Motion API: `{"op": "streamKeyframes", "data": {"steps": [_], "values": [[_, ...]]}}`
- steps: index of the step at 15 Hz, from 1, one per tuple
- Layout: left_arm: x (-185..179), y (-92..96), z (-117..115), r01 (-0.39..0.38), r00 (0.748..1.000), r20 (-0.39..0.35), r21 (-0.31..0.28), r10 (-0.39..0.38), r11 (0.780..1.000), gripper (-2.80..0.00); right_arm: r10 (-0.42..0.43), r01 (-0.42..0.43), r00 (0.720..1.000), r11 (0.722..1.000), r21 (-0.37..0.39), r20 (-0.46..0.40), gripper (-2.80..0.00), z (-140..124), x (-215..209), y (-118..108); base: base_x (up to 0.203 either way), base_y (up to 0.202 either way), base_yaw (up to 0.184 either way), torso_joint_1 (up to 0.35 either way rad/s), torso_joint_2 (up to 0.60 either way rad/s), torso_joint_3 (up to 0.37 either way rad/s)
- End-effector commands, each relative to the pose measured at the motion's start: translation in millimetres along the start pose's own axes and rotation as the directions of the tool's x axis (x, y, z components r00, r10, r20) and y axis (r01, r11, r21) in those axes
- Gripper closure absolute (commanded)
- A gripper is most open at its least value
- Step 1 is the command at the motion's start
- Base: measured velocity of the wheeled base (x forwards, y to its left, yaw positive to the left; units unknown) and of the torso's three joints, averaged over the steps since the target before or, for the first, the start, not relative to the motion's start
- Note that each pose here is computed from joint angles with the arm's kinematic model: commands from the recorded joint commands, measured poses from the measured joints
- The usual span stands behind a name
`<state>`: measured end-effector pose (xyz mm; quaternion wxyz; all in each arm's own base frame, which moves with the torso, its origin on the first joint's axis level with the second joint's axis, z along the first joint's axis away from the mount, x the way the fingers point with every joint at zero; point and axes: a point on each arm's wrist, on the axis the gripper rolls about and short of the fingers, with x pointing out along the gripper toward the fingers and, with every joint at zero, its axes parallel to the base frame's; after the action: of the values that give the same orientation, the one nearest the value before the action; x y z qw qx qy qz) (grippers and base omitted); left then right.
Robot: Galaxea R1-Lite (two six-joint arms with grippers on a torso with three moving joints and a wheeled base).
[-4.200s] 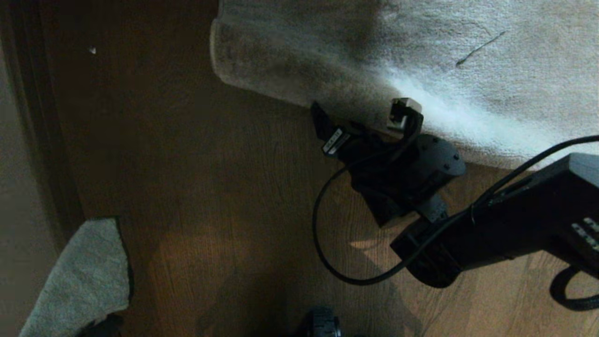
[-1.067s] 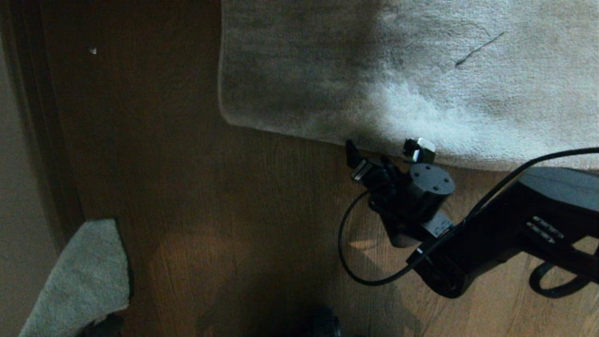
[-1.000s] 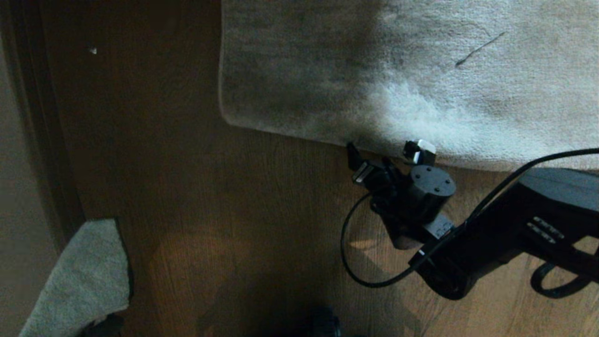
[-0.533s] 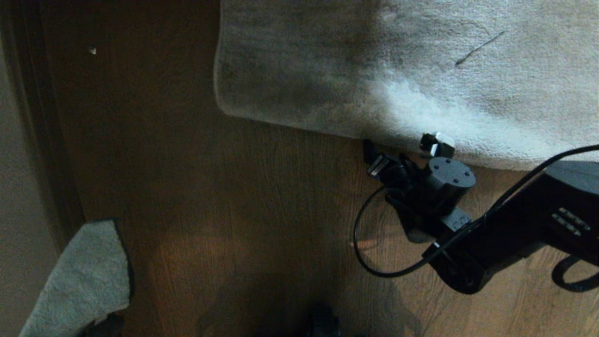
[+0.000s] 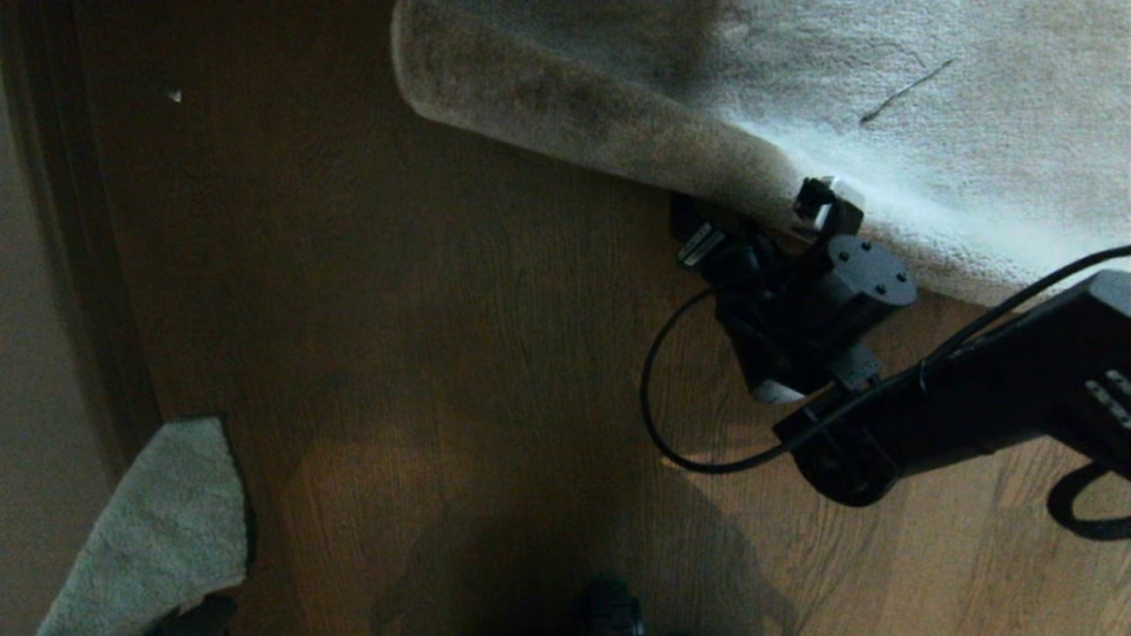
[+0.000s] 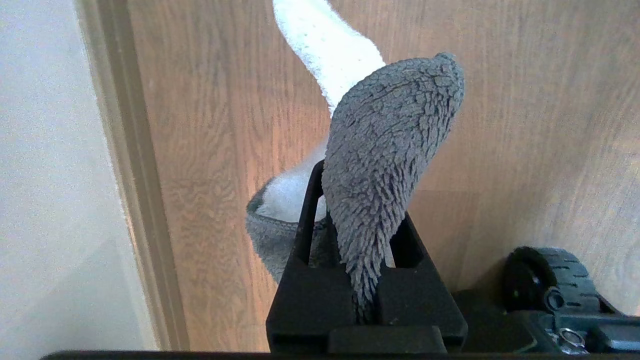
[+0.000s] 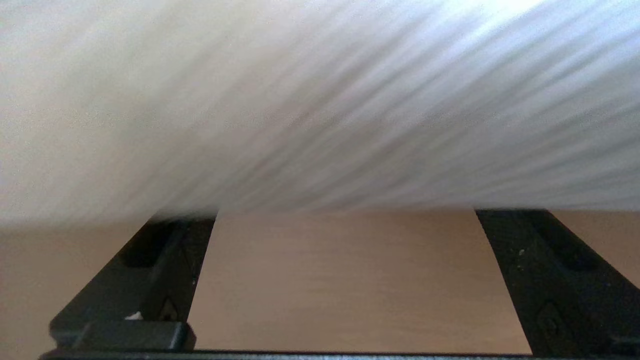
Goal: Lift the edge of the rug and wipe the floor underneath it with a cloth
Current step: Lift up the carpet
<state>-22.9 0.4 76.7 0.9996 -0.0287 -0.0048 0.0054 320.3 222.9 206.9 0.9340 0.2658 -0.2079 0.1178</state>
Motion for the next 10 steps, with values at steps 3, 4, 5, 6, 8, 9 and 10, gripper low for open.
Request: {"op": "streamKeyframes", "data": {"steps": [3, 4, 5, 6, 8, 9, 10], "values": [[0.0, 0.0, 0.0, -0.001, 1.000, 0.000, -0.001, 0.001, 1.000, 0.00, 0.221, -0.223, 0.975, 0.973, 0.055, 0.040, -2.80, 17.6, -11.5, 42.4, 0.000, 0.000, 0.000, 0.000, 0.00, 0.000], [0.0, 0.0, 0.0, -0.001, 1.000, 0.000, -0.001, 0.001, 1.000, 0.00, 0.251, -0.253, 0.967, 0.966, 0.051, 0.051, -2.80, 20.3, -10.3, 47.2, 0.000, 0.000, 0.000, 0.000, 0.00, 0.000], [0.0, 0.0, 0.0, -0.001, 1.000, 0.000, -0.001, 0.001, 1.000, 0.00, 0.277, -0.280, 0.959, 0.959, 0.046, 0.062, -2.80, 22.5, -8.3, 50.1, 0.000, 0.000, 0.000, 0.000, 0.00, 0.000], [0.0, 0.0, 0.1, -0.001, 1.000, 0.001, -0.001, 0.001, 1.000, 0.00, 0.291, -0.294, 0.954, 0.955, 0.039, 0.072, -2.80, 23.6, -6.0, 51.6, 0.000, 0.000, 0.000, 0.000, 0.00, 0.000], [0.1, 0.0, -0.5, -0.001, 1.000, -0.002, -0.001, 0.001, 1.000, 0.00, 0.295, -0.300, 0.951, 0.953, 0.038, 0.087, -2.80, 25.9, -3.2, 53.1, 0.000, 0.000, 0.000, 0.000, 0.00, 0.000], [0.0, 0.0, 0.0, -0.001, 1.000, 0.000, -0.001, 0.001, 1.000, 0.00, 0.293, -0.297, 0.952, 0.954, 0.035, 0.087, -2.80, 25.9, -3.0, 52.5, 0.000, 0.000, 0.000, 0.000, 0.00, 0.000], [0.0, 0.0, 0.0, -0.001, 1.000, 0.000, -0.001, 0.001, 1.000, 0.00, 0.291, -0.295, 0.952, 0.955, 0.036, 0.091, -2.80, 27.0, -2.2, 51.7, 0.000, 0.000, 0.000, 0.000, 0.00, 0.000]]}}
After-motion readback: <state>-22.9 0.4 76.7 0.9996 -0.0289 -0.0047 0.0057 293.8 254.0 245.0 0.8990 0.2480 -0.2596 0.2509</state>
